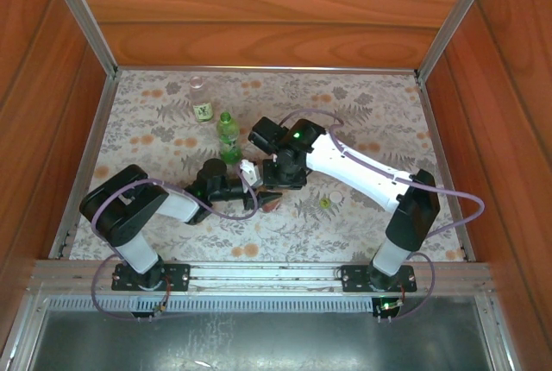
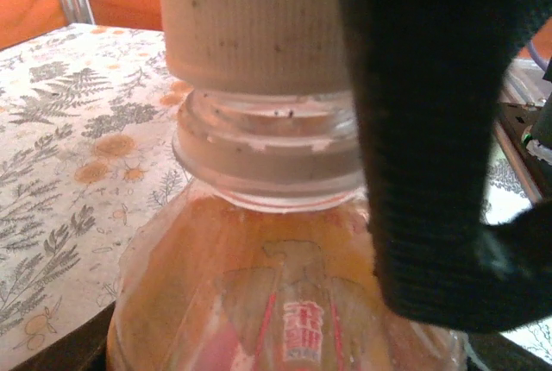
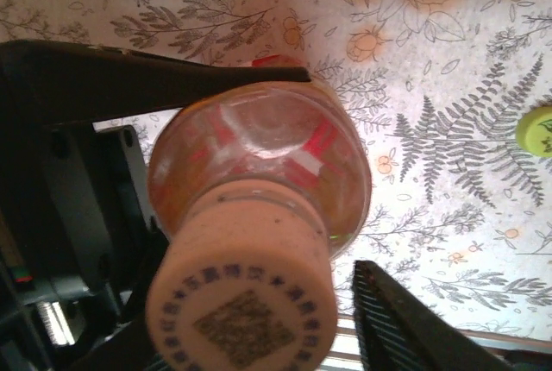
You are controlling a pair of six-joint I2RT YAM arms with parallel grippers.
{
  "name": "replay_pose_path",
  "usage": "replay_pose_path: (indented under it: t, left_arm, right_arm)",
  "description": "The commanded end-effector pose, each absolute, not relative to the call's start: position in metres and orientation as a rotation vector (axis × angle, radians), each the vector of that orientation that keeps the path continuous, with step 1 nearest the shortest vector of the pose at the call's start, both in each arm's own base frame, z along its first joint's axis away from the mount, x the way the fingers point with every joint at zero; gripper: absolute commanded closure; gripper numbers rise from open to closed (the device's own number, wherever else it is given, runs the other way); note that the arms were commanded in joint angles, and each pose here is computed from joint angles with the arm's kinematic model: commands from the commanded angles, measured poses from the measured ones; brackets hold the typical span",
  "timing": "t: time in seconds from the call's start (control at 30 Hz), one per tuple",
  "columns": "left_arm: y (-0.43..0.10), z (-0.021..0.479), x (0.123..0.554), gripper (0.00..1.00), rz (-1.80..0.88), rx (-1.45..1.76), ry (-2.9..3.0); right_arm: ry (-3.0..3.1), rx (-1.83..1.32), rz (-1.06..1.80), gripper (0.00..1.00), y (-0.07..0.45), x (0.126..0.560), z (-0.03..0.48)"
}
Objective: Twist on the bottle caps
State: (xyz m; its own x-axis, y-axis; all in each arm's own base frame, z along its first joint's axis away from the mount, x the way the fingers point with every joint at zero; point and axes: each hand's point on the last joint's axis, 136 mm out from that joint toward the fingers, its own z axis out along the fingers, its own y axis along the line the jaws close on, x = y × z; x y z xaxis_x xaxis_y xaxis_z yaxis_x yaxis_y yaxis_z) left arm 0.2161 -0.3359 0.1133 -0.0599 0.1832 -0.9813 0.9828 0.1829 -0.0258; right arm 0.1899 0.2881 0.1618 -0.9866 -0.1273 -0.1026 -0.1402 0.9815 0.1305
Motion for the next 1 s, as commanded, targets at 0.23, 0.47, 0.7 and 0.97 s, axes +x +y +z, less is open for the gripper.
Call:
replay_pose_path:
  t: [0.23, 0.47, 0.7, 0.97]
  left_arm:
    - [-0.333, 0.097, 0.217, 0.42, -0.989, 1.201, 1.524]
    - [-0.331, 0.099, 0.205, 0.42, -1.073, 1.25, 1.491]
    - [-0.332, 0.105, 0.18, 0.42, -1.207, 1.346, 1.404]
    - [-0.331, 0.103, 0.168, 0.42, -1.266, 1.393, 1.371]
  right_arm:
    - [2.92, -0.424, 0.308, 0.27, 0.283, 0.181, 0.189]
    - [2.541, -0.881, 0.473, 0.26, 0.282, 0.18, 0.244]
    - [2.21, -1.556, 0.35, 0.28, 0.262, 0.159, 0.253]
    - [1.849, -2.092, 0.259, 0.33, 0.26, 0.149, 0.244]
